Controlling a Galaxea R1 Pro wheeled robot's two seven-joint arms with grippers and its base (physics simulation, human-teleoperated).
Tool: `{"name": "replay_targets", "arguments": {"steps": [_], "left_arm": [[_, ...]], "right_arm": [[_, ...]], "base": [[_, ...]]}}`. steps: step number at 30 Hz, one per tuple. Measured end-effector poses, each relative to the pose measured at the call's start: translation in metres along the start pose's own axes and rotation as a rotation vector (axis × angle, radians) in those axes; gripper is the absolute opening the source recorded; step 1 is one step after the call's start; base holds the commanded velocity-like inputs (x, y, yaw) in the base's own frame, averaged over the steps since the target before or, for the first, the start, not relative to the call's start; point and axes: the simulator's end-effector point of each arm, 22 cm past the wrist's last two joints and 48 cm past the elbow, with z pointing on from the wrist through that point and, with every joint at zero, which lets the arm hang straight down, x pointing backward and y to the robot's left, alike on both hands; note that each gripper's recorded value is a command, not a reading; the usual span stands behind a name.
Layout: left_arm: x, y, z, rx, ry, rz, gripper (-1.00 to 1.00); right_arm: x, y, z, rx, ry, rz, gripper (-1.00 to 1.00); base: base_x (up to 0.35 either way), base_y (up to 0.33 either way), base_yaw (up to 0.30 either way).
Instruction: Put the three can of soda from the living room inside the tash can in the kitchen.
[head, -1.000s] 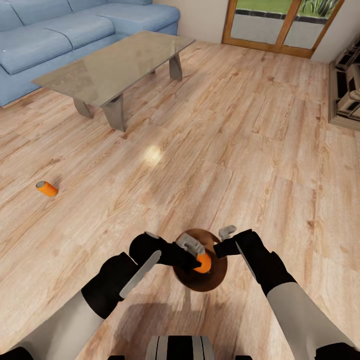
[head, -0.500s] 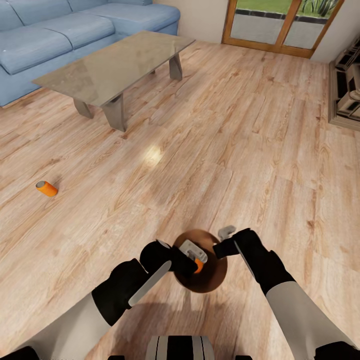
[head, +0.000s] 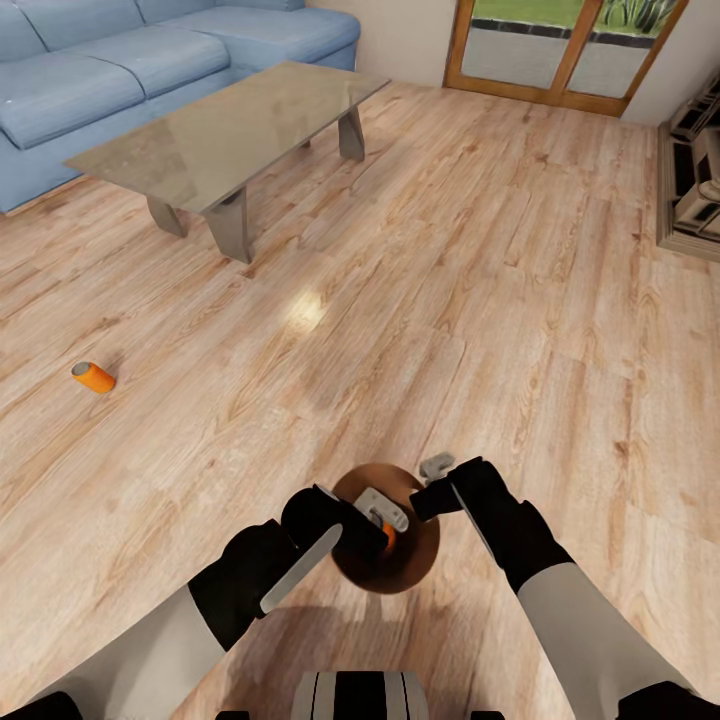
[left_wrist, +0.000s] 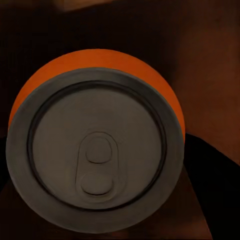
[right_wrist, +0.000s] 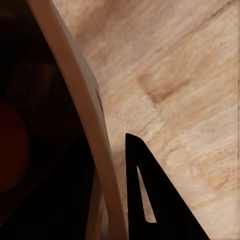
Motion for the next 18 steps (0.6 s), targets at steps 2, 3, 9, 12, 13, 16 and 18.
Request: {"name": "replay_targets", "arguments": {"steps": [2, 3, 9, 12, 13, 16, 18], "left_arm": [[0.0004, 0.0002, 0.0002, 0.000, 0.001, 0.000, -1.00], [0.0005, 0.0001, 0.0003, 0.000, 0.001, -0.001, -1.00], [0.0005, 0.0003, 0.0003, 0.000, 0.002, -0.001, -1.00], [0.0005, 0.0003, 0.0003, 0.000, 0.002, -0.001, 1.00], [0.0010, 0.0003, 0.0005, 0.001, 0.002, -0.001, 1.00], [0.0013, 0.0011, 0.0003, -0.001, 0.002, -0.001, 1.00], [0.0015, 0.0009, 0.0004, -0.001, 0.003, -0.001, 1.00]], "right_arm": [[0.0001, -0.0001, 0.0003, 0.007, 0.002, -0.009, -1.00], [-0.0001, 0.0009, 0.0003, 0.003, 0.001, -0.007, -1.00], [-0.0002, 0.0010, 0.0003, 0.004, 0.002, -0.009, -1.00], [-0.0005, 0.0023, 0.0003, -0.001, 0.001, -0.006, -1.00], [-0.0003, 0.0029, 0.0004, -0.003, 0.001, -0.006, -1.00], [-0.0002, 0.0022, 0.0005, 0.000, 0.002, -0.007, -1.00], [0.0000, 0.0016, 0.0004, 0.002, 0.002, -0.008, -1.00]], "base": [[0.000, 0.000, 0.000], [0.000, 0.000, 0.000], [0.000, 0.000, 0.000], [0.000, 0.000, 0.000], [0.000, 0.000, 0.000], [0.000, 0.000, 0.000], [0.000, 0.000, 0.000]]}}
